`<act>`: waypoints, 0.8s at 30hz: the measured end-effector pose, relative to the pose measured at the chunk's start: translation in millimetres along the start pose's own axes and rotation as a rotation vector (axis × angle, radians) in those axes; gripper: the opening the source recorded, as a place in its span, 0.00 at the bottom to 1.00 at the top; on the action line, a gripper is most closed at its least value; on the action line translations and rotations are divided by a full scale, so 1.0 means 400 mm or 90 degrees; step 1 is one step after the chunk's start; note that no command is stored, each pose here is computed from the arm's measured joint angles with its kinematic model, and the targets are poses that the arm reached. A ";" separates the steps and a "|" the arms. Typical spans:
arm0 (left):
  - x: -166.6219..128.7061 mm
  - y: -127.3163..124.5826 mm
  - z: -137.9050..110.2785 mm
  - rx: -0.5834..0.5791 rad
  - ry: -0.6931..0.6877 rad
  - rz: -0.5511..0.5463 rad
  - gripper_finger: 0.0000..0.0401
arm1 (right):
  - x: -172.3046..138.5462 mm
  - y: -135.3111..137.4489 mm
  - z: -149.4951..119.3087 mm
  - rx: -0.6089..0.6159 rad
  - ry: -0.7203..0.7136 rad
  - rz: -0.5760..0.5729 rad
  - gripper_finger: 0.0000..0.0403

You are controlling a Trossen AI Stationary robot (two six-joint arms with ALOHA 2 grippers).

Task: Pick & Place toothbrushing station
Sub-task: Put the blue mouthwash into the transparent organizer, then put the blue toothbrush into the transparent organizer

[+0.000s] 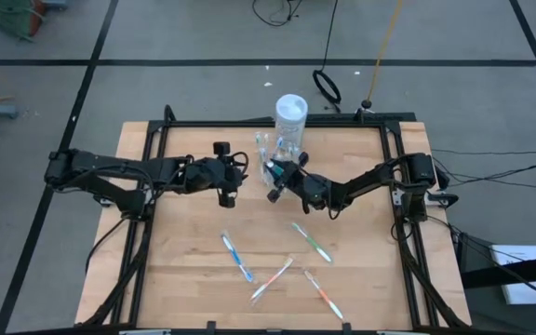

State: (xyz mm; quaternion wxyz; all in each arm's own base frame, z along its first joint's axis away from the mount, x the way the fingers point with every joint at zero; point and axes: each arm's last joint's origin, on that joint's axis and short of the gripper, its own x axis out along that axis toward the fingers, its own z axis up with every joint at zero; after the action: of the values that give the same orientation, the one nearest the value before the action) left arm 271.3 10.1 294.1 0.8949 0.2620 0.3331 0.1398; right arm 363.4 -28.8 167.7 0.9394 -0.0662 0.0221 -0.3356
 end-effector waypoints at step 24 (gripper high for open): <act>-0.001 -0.008 -0.021 -0.116 0.052 -0.019 0.38 | -0.016 0.016 -0.024 -0.028 0.078 0.023 0.41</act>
State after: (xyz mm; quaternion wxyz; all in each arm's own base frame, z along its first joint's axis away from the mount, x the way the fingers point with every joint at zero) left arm 265.8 10.5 287.0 0.9026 0.1684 0.3593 0.1670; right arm 361.6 -21.1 157.3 0.9406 -0.0656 0.0880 -0.3211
